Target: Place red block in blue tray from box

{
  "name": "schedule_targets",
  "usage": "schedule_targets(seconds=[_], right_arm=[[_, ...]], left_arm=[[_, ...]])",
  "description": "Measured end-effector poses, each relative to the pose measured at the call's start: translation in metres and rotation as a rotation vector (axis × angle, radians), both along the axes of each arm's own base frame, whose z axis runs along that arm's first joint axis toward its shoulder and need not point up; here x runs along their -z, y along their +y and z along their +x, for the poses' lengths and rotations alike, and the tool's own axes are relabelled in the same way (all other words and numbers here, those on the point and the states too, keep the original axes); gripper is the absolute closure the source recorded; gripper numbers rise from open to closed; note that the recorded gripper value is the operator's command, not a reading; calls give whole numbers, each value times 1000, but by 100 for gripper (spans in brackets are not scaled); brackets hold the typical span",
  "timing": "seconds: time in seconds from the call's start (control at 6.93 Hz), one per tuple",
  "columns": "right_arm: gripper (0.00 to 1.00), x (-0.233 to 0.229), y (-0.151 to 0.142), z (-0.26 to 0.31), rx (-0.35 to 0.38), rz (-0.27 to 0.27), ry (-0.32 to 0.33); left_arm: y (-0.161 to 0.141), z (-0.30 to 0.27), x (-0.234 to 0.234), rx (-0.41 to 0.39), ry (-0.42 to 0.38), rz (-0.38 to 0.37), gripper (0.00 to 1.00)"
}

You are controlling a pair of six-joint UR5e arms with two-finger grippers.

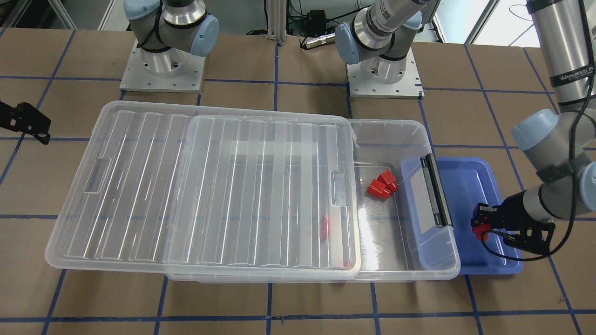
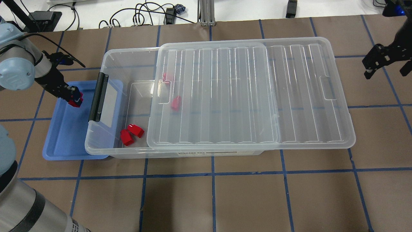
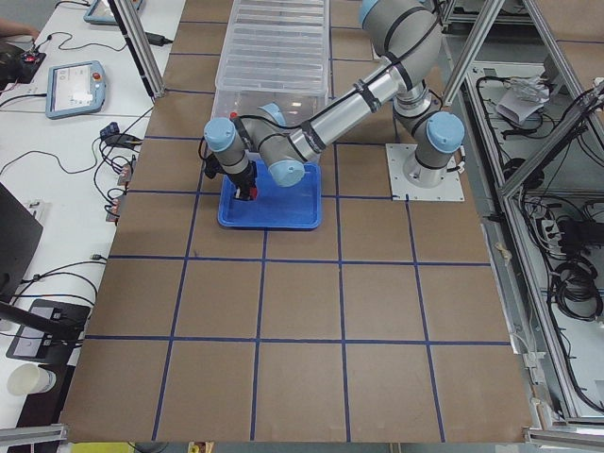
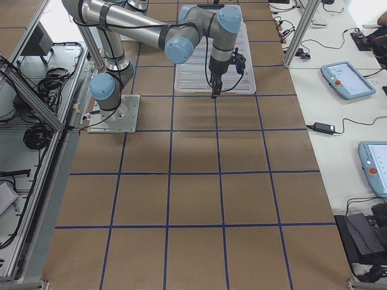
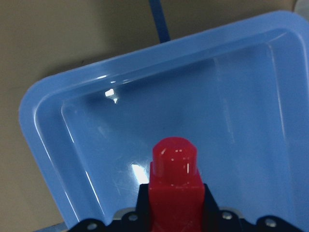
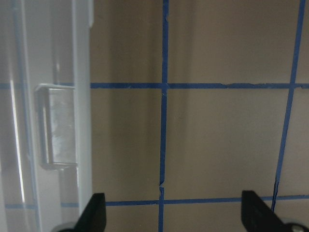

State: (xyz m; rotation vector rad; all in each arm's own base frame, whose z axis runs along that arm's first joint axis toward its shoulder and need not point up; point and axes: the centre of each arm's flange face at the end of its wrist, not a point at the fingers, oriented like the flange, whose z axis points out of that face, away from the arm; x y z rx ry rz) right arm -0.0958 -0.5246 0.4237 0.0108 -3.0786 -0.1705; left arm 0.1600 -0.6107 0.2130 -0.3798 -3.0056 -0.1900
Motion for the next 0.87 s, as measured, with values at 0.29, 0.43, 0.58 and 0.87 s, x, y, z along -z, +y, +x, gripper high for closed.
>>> schedule_targets(seconds=[0.29, 0.43, 0.58, 0.87], right_arm=[[0, 48, -5, -15, 8, 39, -7], [0, 54, -6, -15, 6, 44, -8], [0, 59, -6, -12, 4, 48, -12], [0, 75, -12, 7, -22, 41, -17]], left_arm=[[5, -10, -9, -55, -8, 24, 0], [2, -26, -35, -107, -14, 53, 0], [-5, -56, -75, -129, -26, 73, 0], [-10, -144, -177, -159, -97, 49, 0]])
